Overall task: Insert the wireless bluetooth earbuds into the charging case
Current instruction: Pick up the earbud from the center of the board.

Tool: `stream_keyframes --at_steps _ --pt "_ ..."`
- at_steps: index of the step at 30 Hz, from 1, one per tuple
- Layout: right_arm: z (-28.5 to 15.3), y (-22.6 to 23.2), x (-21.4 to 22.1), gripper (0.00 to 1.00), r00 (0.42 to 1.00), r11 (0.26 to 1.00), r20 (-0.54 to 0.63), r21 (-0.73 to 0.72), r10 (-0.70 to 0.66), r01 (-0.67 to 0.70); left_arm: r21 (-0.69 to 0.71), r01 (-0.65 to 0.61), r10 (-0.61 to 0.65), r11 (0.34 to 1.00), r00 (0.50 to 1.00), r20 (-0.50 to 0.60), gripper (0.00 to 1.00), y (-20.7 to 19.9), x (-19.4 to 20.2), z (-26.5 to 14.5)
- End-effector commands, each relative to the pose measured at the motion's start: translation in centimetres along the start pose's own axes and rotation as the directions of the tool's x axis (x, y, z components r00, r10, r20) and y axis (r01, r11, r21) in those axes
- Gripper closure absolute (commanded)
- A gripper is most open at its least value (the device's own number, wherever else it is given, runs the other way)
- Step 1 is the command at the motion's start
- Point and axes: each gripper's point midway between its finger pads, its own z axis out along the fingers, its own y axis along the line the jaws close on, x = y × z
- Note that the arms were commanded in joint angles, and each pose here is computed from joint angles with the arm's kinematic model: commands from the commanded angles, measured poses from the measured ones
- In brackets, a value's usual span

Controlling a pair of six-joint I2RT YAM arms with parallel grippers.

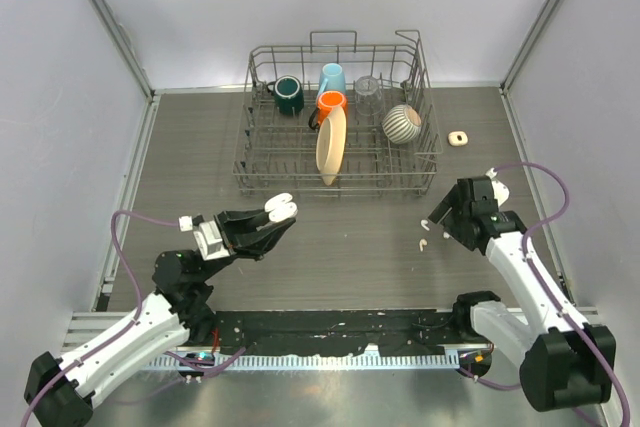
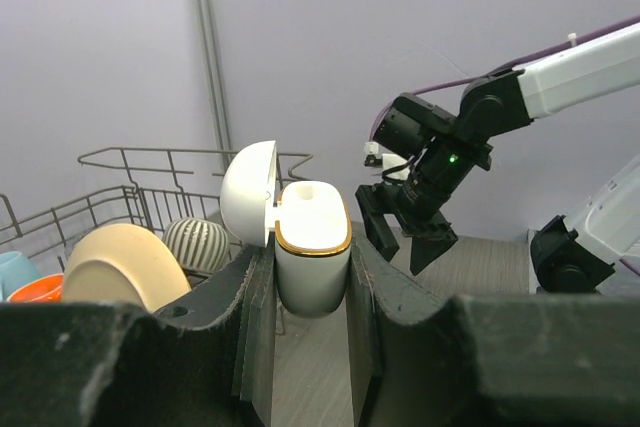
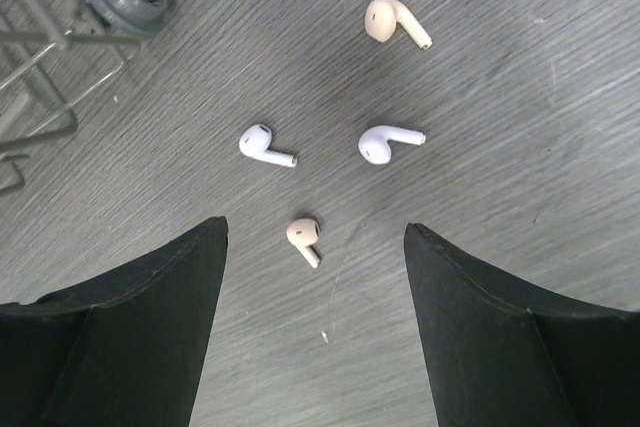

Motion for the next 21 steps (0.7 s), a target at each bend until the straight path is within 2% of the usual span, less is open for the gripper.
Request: stream_keyframes --at_steps 1,15,21 --pt "1.7 1.7 -1.7 0.23 0.999 0.998 0.041 -0.065 0.021 -0.018 0.03 -0.024 0.023 0.999 0.999 0.032 1.0 -0.4 -1.3 0.5" --pt "5.9 -0.5 -2.7 0.29 0.997 0.998 0.053 -0.024 0.051 -0.05 0.039 -0.023 0.023 0.999 1.0 0.008 1.0 -0.4 -0.6 0.9" --pt "7.0 -0.3 -2.8 0.3 0.996 0.996 0.061 -0.056 0.07 -0.067 0.049 -0.02 0.02 0.999 1.0 0.0 1.0 -0.4 -0.4 1.2"
